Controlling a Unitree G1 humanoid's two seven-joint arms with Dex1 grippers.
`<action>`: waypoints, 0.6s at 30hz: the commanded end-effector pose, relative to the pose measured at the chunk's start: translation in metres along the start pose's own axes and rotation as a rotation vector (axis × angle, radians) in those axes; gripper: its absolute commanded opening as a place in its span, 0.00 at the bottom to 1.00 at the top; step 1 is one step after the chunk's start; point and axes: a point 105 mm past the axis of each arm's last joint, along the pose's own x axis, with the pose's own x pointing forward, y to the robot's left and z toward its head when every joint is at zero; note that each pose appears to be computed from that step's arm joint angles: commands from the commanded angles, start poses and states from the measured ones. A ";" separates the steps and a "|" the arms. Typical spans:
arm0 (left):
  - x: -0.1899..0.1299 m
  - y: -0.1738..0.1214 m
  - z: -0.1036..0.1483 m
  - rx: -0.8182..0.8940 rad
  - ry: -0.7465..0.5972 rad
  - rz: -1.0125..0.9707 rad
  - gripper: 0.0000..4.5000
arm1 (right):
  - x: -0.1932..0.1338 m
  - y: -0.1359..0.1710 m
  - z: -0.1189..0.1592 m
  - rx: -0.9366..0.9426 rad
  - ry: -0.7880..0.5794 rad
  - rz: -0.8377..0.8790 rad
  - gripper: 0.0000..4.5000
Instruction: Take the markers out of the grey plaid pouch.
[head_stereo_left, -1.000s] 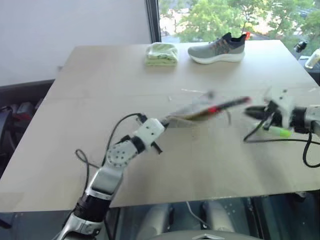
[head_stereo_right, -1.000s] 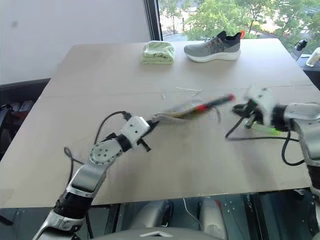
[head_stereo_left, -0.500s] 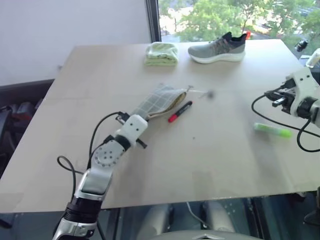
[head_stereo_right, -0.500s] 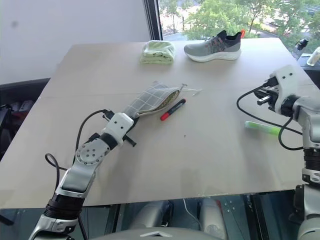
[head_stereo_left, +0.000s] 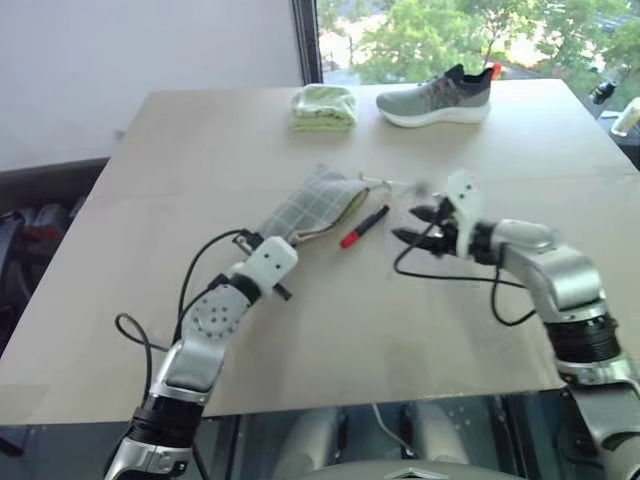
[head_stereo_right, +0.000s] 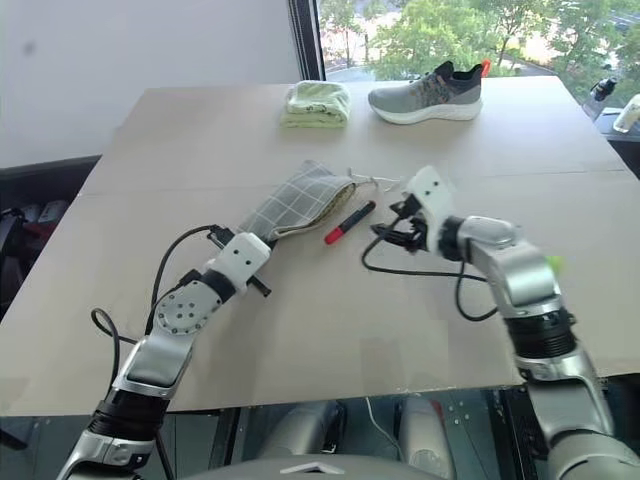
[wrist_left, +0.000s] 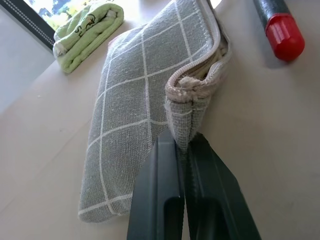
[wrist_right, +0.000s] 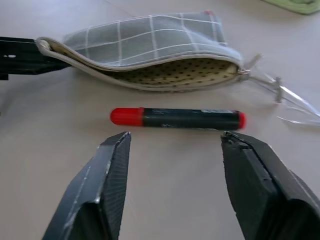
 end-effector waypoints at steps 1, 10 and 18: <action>-0.004 0.012 0.002 0.033 -0.012 0.051 0.00 | 0.019 -0.007 0.015 -0.033 -0.056 -0.059 0.62; -0.012 0.018 -0.009 0.025 0.031 0.098 0.00 | 0.088 0.029 0.015 -0.179 -0.048 0.040 0.62; -0.013 0.016 -0.009 0.008 0.035 0.106 0.00 | 0.110 0.024 -0.007 -0.157 0.042 0.034 0.62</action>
